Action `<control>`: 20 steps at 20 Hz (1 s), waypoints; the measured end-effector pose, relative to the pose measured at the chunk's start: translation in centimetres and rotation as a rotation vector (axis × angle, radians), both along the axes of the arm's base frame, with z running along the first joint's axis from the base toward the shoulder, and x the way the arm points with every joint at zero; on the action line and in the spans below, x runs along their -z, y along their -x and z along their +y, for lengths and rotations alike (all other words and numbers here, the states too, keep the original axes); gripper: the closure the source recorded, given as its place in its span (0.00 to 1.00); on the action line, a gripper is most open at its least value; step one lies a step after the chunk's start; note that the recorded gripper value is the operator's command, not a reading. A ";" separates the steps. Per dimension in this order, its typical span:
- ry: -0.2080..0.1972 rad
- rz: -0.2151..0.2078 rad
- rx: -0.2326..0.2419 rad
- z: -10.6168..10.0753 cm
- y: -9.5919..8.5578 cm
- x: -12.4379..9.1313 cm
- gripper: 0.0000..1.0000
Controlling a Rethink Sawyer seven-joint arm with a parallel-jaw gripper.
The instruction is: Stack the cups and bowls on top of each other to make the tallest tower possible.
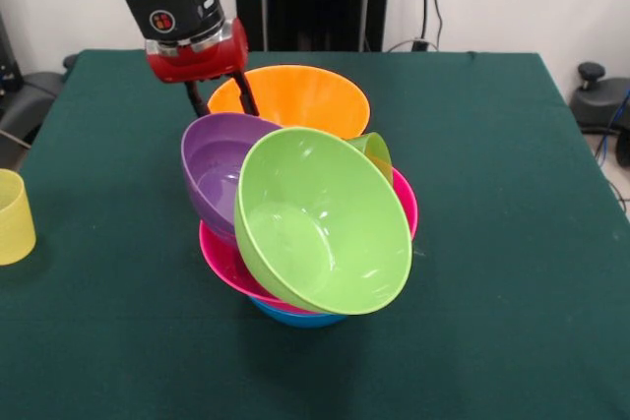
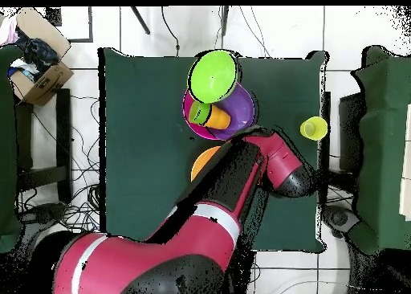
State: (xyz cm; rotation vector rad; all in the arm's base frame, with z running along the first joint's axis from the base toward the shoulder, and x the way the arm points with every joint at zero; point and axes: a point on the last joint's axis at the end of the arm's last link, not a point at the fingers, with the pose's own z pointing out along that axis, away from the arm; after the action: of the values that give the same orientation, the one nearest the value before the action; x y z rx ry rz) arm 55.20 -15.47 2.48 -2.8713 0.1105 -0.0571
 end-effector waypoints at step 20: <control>-0.016 -0.012 -0.092 0.2 -0.4 0.6 0.00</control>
State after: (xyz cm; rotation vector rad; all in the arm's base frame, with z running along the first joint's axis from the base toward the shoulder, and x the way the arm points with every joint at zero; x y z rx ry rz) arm 55.60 -15.22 1.93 -2.8554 -0.0233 -0.0550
